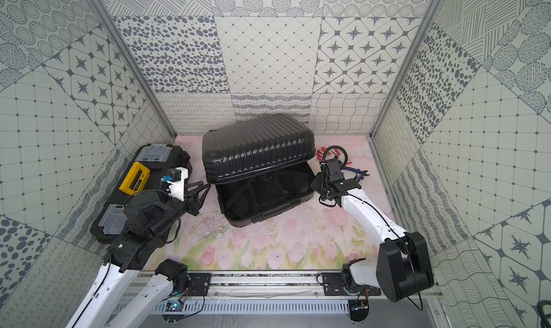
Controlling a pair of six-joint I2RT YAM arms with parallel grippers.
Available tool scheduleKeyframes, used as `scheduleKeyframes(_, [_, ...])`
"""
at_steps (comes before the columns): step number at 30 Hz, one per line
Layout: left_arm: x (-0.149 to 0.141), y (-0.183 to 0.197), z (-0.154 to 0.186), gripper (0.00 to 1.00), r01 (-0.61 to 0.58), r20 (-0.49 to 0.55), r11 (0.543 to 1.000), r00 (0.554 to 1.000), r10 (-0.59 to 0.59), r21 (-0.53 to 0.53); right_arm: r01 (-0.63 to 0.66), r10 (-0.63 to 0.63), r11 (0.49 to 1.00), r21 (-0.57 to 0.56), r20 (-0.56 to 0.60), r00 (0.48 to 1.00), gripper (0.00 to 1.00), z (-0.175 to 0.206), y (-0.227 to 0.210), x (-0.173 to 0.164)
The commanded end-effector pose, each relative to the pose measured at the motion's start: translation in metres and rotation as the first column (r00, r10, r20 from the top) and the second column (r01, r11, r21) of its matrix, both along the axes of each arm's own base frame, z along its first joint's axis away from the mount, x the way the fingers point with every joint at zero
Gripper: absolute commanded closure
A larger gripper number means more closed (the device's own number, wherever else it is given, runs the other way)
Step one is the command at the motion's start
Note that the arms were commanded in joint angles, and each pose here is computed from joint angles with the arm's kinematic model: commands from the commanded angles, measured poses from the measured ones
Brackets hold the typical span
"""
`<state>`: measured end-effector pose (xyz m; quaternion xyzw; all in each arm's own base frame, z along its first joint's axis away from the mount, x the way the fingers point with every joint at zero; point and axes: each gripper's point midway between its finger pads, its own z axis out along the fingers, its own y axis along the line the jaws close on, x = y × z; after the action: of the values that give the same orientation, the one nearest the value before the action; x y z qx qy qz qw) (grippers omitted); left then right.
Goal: Close the suitcase zippers
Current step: Close the suitcase at the center of the board, then adjust the suitcase at the center of the board.
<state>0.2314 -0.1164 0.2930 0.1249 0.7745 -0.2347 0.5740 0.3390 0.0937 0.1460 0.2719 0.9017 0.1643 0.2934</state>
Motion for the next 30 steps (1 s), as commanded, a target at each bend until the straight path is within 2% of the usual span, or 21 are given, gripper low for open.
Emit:
scheduleKeyframes(1, [-0.024,-0.005,-0.024,0.57,0.023,-0.170,0.995,0.985,-0.039,-0.095,-0.010,0.011,0.999,-0.034,0.030,0.999,0.46,0.015,-0.016,-0.013])
scheduleKeyframes(4, [-0.033,-0.004,-0.035,0.47,0.008,-0.235,0.992,0.971,-0.037,-0.123,-0.007,0.010,0.998,-0.070,0.048,0.999,0.38,0.026,-0.034,-0.028])
scheduleKeyframes(7, [-0.041,0.003,-0.053,0.41,-0.031,-0.329,0.994,0.944,-0.006,-0.106,-0.038,0.049,0.993,-0.115,0.094,0.994,0.32,0.049,-0.044,-0.031])
scheduleKeyframes(11, [-0.048,0.023,-0.064,0.31,-0.155,-0.417,0.986,0.901,0.117,-0.059,-0.154,0.184,0.973,-0.172,0.173,0.968,0.23,0.092,-0.042,-0.018])
scheduleKeyframes(14, [-0.040,0.044,-0.059,0.28,-0.300,-0.437,0.953,0.862,0.255,-0.036,-0.295,0.326,0.941,-0.168,0.213,0.921,0.16,0.116,-0.022,-0.004])
scheduleKeyframes(18, [-0.014,0.055,-0.037,0.24,-0.440,-0.439,0.895,0.820,0.367,-0.074,-0.482,0.500,0.866,-0.136,0.247,0.830,0.10,0.134,0.012,0.014])
scheduleKeyframes(21, [0.014,0.056,-0.022,0.18,-0.515,-0.452,0.851,0.786,0.423,-0.100,-0.572,0.575,0.814,-0.100,0.278,0.770,0.07,0.142,0.031,0.026])
scheduleKeyframes(26, [0.061,0.060,-0.013,0.15,-0.659,-0.510,0.746,0.676,0.532,-0.097,-0.656,0.638,0.753,-0.047,0.297,0.711,0.02,0.141,0.051,0.043])
scheduleKeyframes(30, [0.098,0.046,-0.012,0.15,-0.660,-0.517,0.741,0.680,0.521,-0.121,-0.692,0.674,0.721,-0.013,0.244,0.698,0.02,0.119,0.057,0.052])
